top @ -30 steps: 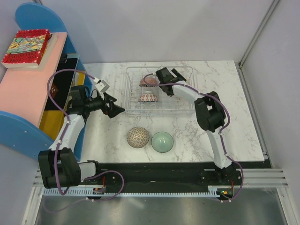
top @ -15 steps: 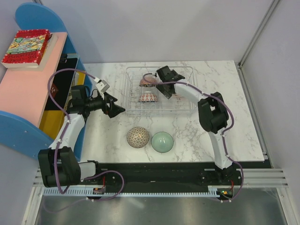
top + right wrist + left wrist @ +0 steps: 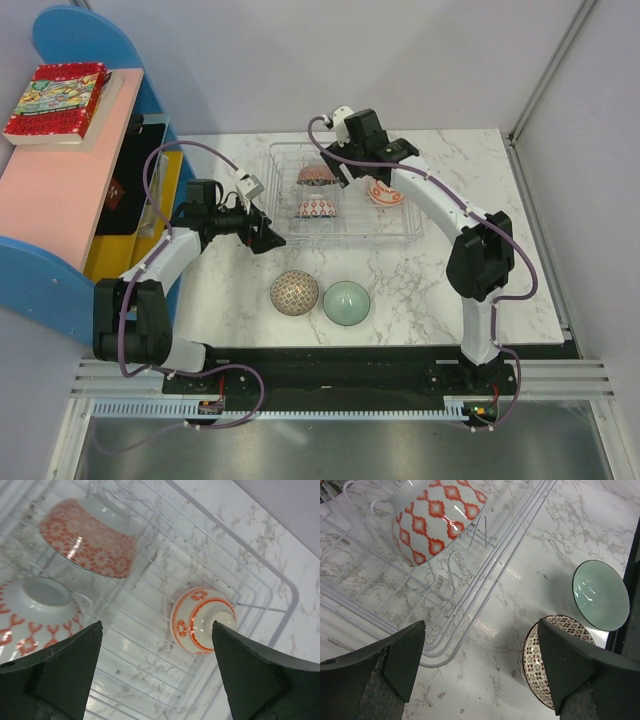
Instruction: Load the bowls into the dish rack
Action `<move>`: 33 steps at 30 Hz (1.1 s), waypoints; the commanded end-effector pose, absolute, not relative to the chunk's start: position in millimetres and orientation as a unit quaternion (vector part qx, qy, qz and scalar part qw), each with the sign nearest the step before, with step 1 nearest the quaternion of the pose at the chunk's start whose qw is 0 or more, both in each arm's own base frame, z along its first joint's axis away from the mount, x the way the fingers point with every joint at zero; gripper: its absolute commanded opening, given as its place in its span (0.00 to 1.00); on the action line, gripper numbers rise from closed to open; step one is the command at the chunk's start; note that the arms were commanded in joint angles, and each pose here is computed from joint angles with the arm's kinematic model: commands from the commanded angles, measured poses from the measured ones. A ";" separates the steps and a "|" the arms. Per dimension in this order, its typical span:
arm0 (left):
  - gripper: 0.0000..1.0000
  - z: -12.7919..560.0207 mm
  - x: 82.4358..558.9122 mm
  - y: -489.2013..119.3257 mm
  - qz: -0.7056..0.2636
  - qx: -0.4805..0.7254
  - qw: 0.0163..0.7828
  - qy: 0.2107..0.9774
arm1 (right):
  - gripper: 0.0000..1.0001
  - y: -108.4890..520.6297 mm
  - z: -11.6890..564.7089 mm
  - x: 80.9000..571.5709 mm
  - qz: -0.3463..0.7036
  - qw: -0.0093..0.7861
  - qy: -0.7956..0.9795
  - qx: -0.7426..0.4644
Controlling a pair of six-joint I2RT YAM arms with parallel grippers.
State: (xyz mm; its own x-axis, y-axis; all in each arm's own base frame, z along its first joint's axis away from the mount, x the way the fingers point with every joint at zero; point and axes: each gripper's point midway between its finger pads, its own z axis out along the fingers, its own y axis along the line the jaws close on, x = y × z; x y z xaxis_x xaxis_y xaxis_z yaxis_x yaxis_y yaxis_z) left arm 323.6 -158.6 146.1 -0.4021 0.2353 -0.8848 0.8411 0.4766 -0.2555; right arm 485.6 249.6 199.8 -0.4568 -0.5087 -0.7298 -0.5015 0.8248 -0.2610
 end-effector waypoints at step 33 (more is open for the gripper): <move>1.00 158.8 324.1 -160.5 -0.346 0.383 0.440 0.735 | 0.97 308.1 113.1 463.1 -0.015 0.366 0.868 -0.336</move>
State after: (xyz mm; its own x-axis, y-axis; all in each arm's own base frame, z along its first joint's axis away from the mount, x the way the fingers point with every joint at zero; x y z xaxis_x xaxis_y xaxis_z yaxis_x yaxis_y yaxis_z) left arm 324.1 -159.6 147.4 -0.3857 0.2480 -0.8887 0.8454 0.4808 -0.2327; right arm 476.2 336.4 143.3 -0.4435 -0.5067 -0.7393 -0.5798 0.7912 -0.1945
